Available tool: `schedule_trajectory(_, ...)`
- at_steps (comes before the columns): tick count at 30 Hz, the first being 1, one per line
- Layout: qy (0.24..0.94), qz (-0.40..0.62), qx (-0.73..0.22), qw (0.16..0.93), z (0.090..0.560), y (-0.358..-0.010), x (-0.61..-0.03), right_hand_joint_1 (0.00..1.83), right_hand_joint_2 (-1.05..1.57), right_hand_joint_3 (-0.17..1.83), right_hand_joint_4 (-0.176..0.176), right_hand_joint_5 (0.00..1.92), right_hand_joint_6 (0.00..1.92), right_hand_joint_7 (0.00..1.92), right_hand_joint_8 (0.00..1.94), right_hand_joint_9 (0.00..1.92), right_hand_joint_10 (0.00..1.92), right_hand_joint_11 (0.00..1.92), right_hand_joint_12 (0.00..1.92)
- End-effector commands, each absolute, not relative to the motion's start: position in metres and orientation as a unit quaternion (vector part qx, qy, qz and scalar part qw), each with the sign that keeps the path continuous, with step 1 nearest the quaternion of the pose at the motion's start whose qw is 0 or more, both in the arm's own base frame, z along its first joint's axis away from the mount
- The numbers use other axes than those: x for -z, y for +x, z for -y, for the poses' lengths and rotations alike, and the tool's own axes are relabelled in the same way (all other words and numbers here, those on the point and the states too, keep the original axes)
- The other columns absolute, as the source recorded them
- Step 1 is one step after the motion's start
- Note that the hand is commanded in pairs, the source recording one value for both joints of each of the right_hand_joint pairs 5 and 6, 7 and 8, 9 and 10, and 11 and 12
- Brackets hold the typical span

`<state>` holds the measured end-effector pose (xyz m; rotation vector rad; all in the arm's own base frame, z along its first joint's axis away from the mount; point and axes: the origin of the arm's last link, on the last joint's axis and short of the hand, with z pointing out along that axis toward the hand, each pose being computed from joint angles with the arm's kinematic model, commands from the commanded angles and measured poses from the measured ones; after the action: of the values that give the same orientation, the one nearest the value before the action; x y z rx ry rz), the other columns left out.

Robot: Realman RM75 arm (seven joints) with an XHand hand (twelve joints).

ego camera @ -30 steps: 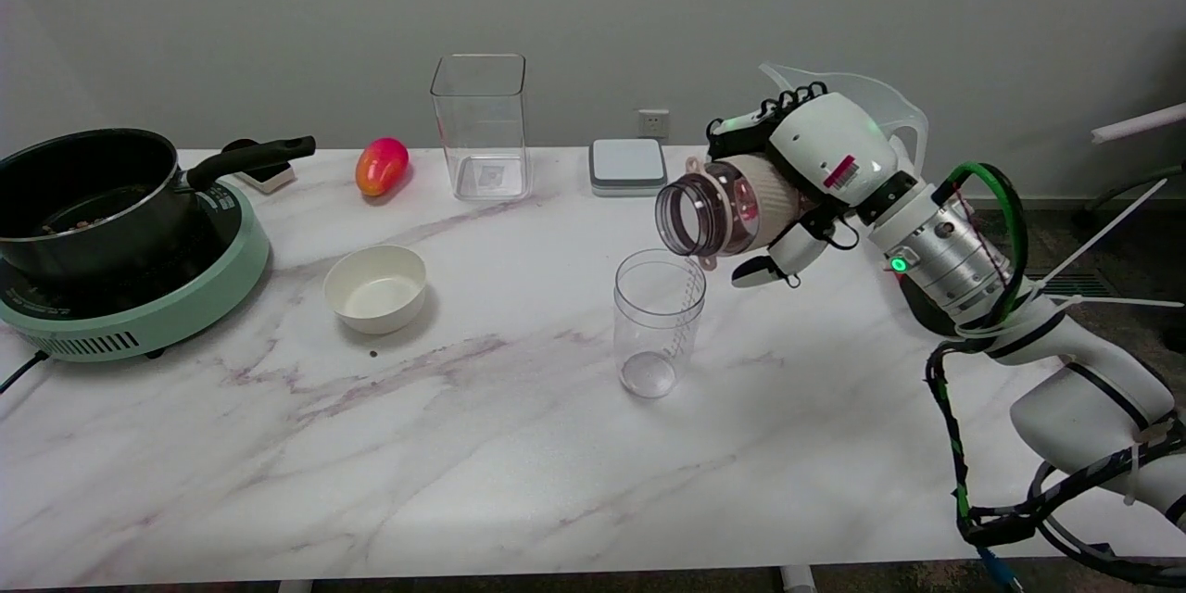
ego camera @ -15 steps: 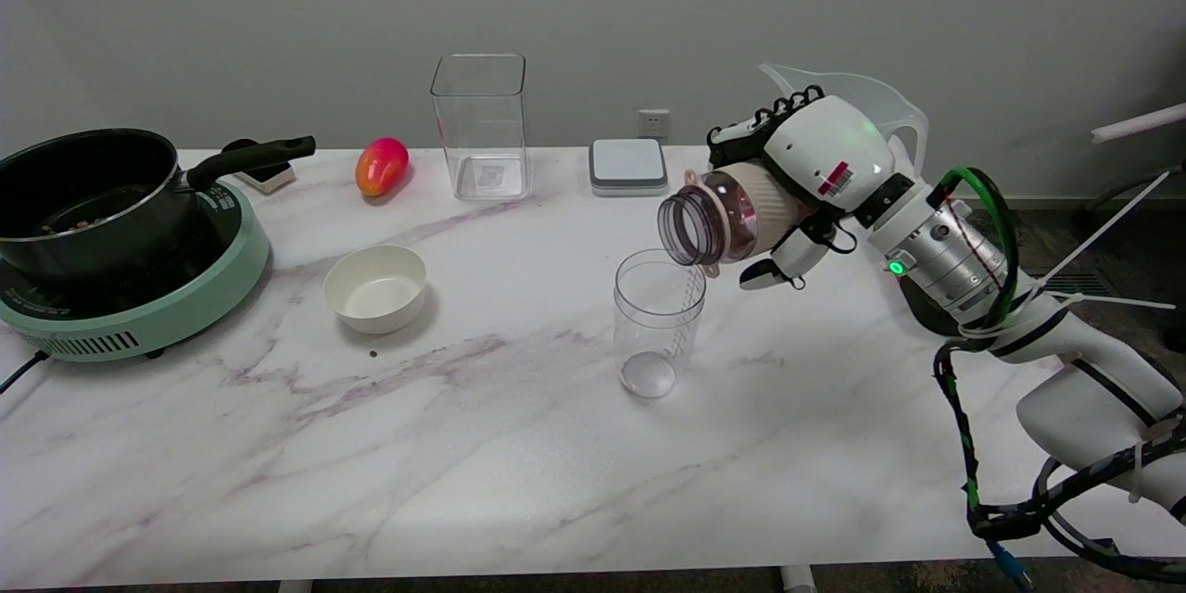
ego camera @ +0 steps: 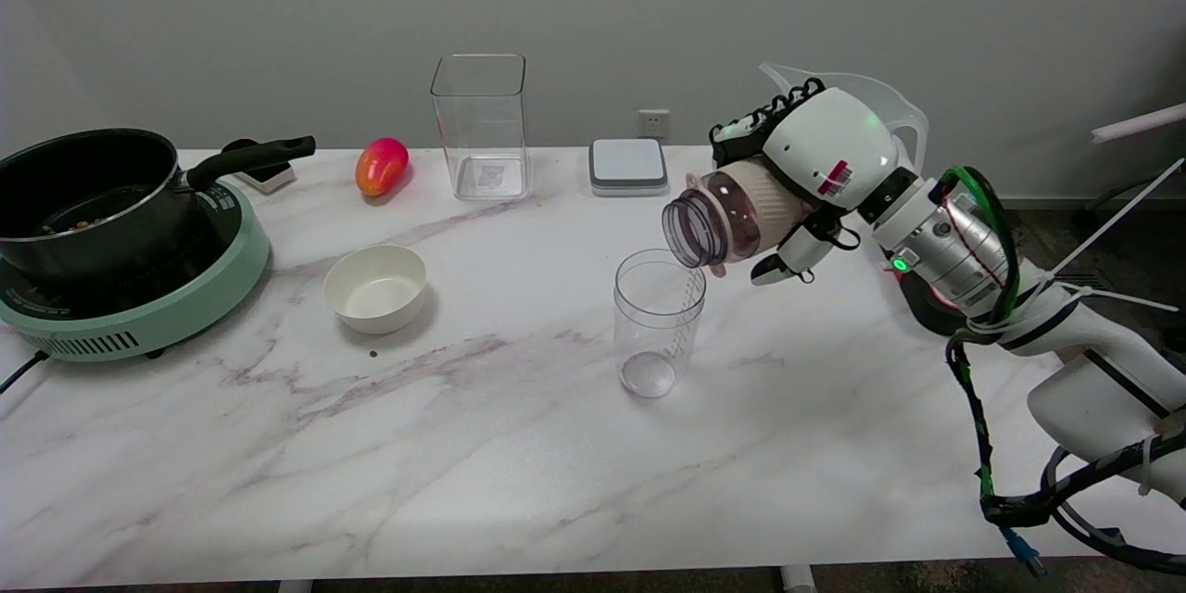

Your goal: Pour the candy into the cup.

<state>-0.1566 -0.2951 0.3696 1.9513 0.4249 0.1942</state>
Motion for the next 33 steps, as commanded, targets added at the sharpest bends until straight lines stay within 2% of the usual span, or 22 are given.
schedule_trajectory(1,0.813,-0.23,-0.039,0.534,0.2964,-0.1526,-0.3716,1.37,1.42,0.31,0.0,1.88,1.88,1.84,1.84,1.58,1.58,1.38,1.38)
schedule_trajectory(33,0.802,-0.29,-0.007,0.522,0.2949,-0.1516,-0.3658,1.28,1.53,0.29,0.0,1.92,1.92,1.86,1.86,1.58,1.58,1.38,1.38)
